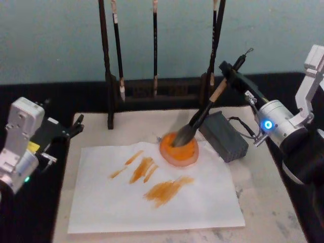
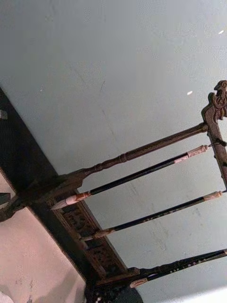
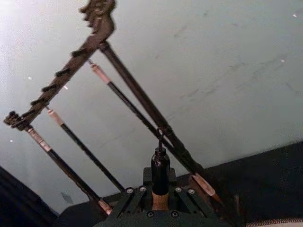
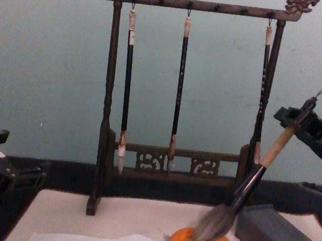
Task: Pick up the brush from the inkstone, write on the paper, then place the brush back to its original position.
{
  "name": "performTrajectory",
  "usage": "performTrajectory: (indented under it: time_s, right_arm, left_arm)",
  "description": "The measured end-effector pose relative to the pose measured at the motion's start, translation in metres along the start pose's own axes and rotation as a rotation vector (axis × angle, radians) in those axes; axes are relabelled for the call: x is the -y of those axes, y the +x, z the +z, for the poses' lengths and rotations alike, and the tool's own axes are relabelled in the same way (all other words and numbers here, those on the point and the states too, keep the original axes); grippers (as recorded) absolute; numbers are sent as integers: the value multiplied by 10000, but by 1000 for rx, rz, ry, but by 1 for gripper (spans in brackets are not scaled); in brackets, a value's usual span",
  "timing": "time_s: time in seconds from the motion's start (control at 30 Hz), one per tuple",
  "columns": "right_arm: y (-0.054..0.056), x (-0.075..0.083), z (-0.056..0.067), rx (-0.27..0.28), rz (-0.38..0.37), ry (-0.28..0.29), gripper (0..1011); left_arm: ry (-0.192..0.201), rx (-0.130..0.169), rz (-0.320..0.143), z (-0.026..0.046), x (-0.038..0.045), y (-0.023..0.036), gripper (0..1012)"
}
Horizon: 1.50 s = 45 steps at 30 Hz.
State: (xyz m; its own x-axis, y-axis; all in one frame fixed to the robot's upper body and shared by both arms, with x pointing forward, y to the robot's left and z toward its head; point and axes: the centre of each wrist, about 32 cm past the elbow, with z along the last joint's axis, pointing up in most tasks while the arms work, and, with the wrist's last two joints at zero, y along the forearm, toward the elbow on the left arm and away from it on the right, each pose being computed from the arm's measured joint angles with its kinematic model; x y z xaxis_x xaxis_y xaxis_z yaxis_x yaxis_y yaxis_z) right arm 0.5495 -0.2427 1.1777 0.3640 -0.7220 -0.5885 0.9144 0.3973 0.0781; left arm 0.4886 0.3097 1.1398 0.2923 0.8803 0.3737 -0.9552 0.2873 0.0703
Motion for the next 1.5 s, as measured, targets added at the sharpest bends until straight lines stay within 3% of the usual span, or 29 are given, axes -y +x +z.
performTrajectory:
  time_s: [0.17, 0.63, 1.5]
  right_arm:
    - [94, -50, 8, -57, -19, -17, 176]
    - [242, -162, -11, -142, -45, -54, 176]
    - [334, -221, -72, -181, -72, -71, 176]
  left_arm:
    - [0, 0, 0, 0, 0, 0, 1001]
    - [0, 0, 0, 0, 0, 0, 1001]
    - [0, 0, 0, 0, 0, 0, 1001]
